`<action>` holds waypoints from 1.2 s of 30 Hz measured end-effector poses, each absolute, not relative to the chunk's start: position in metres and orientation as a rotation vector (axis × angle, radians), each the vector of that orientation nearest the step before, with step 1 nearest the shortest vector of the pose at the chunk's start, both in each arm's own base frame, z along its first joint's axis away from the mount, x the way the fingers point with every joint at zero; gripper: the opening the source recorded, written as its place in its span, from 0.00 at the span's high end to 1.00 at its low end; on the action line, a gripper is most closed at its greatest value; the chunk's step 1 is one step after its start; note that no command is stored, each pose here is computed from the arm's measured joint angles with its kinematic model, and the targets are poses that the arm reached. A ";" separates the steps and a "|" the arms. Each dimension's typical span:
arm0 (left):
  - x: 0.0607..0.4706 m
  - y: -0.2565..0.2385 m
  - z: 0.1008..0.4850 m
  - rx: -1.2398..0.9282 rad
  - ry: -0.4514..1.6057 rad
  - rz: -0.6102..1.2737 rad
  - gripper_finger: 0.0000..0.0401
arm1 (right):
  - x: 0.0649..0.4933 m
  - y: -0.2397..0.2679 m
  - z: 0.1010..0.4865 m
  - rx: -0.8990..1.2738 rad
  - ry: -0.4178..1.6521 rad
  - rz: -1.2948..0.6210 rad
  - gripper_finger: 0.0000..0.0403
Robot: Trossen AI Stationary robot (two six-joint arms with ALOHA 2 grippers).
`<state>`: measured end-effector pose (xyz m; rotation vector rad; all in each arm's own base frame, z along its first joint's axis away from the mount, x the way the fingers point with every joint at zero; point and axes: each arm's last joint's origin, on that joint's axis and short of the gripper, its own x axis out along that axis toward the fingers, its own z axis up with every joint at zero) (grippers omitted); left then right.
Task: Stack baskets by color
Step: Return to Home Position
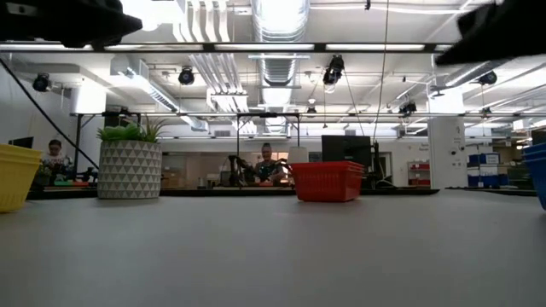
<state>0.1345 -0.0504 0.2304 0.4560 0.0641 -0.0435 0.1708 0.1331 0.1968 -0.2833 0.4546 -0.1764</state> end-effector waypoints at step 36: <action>0.107 -0.026 0.187 0.360 -0.138 0.208 1.00 | 0.149 0.016 0.186 -0.353 0.080 0.236 0.98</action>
